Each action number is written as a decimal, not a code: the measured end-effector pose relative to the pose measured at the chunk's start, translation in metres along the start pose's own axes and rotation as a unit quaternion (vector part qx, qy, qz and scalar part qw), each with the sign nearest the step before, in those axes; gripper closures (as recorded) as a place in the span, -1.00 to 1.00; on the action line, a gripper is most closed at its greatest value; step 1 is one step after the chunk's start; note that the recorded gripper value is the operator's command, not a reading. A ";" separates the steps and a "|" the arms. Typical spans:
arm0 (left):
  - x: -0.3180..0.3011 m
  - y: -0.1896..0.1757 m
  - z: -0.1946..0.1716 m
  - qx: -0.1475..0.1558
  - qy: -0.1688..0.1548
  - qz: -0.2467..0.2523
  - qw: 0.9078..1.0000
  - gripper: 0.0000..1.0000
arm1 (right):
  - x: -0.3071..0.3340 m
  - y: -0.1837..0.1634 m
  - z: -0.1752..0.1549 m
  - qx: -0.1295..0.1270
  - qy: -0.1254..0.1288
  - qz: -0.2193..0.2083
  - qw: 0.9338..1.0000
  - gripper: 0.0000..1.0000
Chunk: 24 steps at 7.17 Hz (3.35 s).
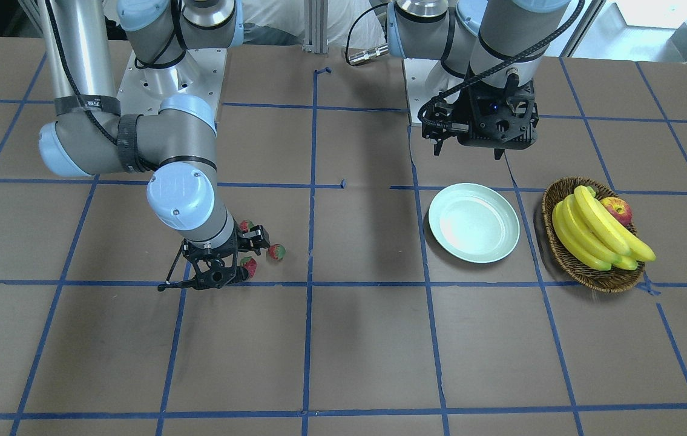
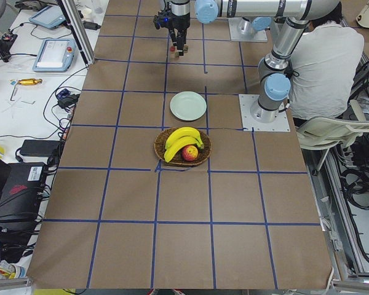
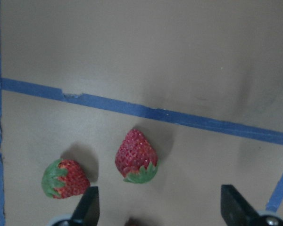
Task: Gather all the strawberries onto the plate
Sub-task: 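Lower the right gripper onto a strawberry and close on it, then carry the strawberry toward the plate and release it on the table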
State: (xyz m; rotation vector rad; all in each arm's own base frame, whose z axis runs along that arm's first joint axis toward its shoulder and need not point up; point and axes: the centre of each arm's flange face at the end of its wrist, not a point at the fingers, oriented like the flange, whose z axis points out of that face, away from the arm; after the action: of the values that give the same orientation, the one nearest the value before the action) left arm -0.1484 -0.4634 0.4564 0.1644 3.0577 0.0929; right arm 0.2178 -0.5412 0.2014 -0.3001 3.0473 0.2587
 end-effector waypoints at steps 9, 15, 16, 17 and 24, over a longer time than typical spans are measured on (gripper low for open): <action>0.001 0.002 0.006 -0.007 -0.001 0.001 1.000 -1.00 | 0.001 -0.010 0.021 -0.001 -0.005 0.000 1.000 1.00; -0.001 0.002 0.004 -0.004 -0.002 0.001 1.000 -1.00 | 0.003 -0.017 -0.040 0.047 0.027 0.006 0.999 1.00; -0.005 0.002 0.001 -0.001 -0.002 0.001 1.000 -1.00 | -0.005 -0.018 -0.060 0.059 0.028 0.014 0.998 1.00; -0.007 0.002 -0.002 0.002 -0.003 0.000 1.000 -1.00 | -0.025 -0.019 -0.075 0.069 0.028 0.021 0.997 1.00; -0.022 0.002 -0.008 0.009 -0.001 -0.014 1.000 -1.00 | -0.176 -0.008 -0.018 0.063 -0.024 0.012 0.998 1.00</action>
State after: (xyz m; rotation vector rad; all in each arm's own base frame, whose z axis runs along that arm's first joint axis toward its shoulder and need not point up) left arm -0.1275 -0.4645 0.4658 0.1241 3.0584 0.0637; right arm 0.3906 -0.5193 0.2327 -0.2457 3.0051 0.0725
